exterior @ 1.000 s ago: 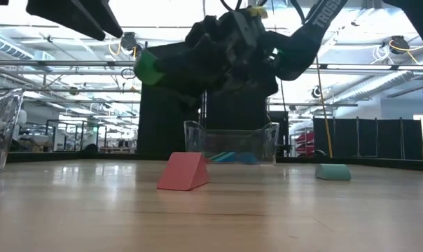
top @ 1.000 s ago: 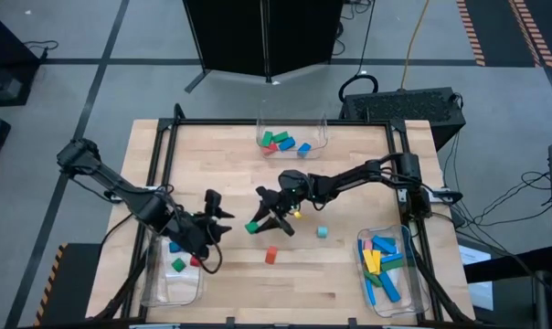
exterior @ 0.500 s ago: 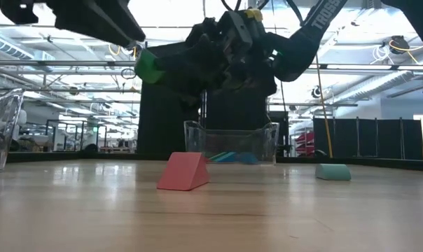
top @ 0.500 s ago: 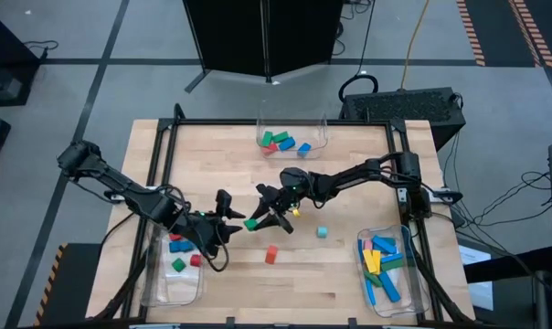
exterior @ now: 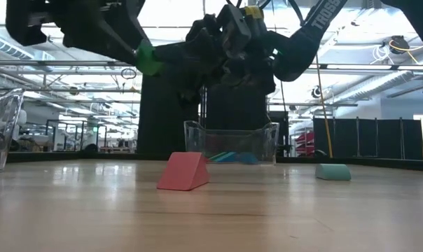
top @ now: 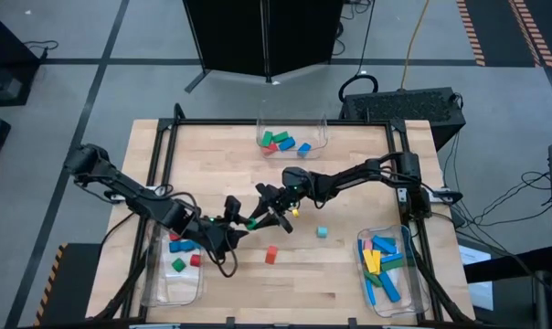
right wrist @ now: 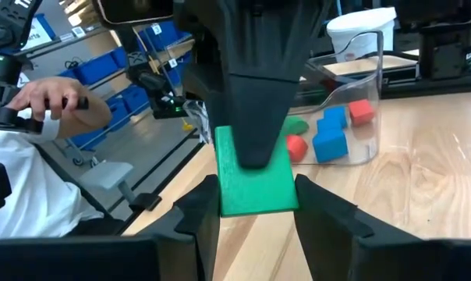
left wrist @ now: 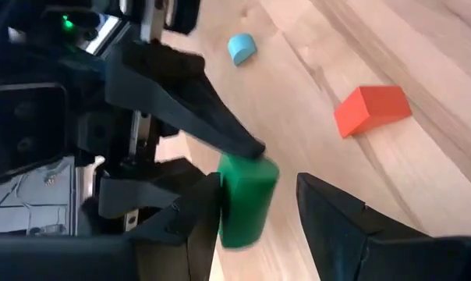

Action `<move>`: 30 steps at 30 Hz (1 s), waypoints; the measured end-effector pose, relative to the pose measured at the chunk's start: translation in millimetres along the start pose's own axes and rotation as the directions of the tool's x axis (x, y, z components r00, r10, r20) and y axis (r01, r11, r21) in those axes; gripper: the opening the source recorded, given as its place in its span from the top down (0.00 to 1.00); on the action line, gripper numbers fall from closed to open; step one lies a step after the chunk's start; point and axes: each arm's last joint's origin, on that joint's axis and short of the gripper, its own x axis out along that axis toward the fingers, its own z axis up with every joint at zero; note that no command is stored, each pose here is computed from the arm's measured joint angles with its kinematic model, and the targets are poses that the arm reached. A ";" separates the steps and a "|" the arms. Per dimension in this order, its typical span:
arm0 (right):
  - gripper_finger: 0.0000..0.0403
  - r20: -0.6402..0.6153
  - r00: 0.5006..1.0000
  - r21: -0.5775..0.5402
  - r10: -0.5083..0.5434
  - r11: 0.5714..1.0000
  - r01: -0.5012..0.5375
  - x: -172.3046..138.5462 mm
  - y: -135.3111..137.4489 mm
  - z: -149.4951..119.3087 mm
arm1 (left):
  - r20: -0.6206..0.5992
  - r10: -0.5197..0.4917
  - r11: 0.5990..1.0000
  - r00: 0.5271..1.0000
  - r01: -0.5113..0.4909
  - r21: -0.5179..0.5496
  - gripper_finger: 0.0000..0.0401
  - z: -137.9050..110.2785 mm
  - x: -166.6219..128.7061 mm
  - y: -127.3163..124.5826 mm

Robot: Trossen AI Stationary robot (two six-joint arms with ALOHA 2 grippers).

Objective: Sort blocks by size
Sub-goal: Put the green half circle block into the bottom left transparent bin

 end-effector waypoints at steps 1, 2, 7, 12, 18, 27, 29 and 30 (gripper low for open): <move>0.67 0.001 1.000 0.000 -0.001 1.000 0.001 0.0 0.0 0.0 | 0.007 0.003 1.000 1.000 -0.003 -0.006 0.57 0.6 0.4 1.1; 0.67 0.001 1.000 0.000 -0.001 1.000 0.001 -0.1 -0.1 0.1 | 0.010 0.007 1.000 1.000 -0.007 -0.011 0.57 0.7 0.8 2.1; 0.67 0.000 1.000 0.000 -0.001 1.000 0.001 -0.2 -0.3 0.1 | 0.002 0.024 0.999 1.000 -0.024 -0.026 0.57 -0.9 3.3 7.2; 0.67 0.000 1.000 0.000 -0.001 1.000 0.001 -0.3 -0.4 0.1 | -0.003 0.014 0.999 1.000 -0.014 -0.029 0.57 -2.8 5.5 10.7; 0.67 0.000 1.000 0.000 0.000 1.000 0.000 -0.2 -0.2 0.1 | -0.002 0.013 1.000 1.000 -0.013 -0.005 0.59 -3.0 5.7 11.0; 0.66 -0.001 1.000 0.006 0.005 1.000 -0.005 -0.3 -0.1 0.2 | -0.003 0.009 1.000 1.000 -0.009 0.001 0.79 -3.0 5.5 10.6; 0.66 -0.002 1.000 0.007 0.006 1.000 -0.006 -0.3 -0.1 0.1 | -0.003 0.009 1.000 1.000 -0.009 0.003 0.81 -3.0 5.5 10.6; 0.66 -0.002 1.000 0.006 0.006 1.000 -0.006 -0.3 -0.1 0.1 | -0.003 0.009 1.000 1.000 -0.009 0.003 0.81 -3.0 5.5 10.6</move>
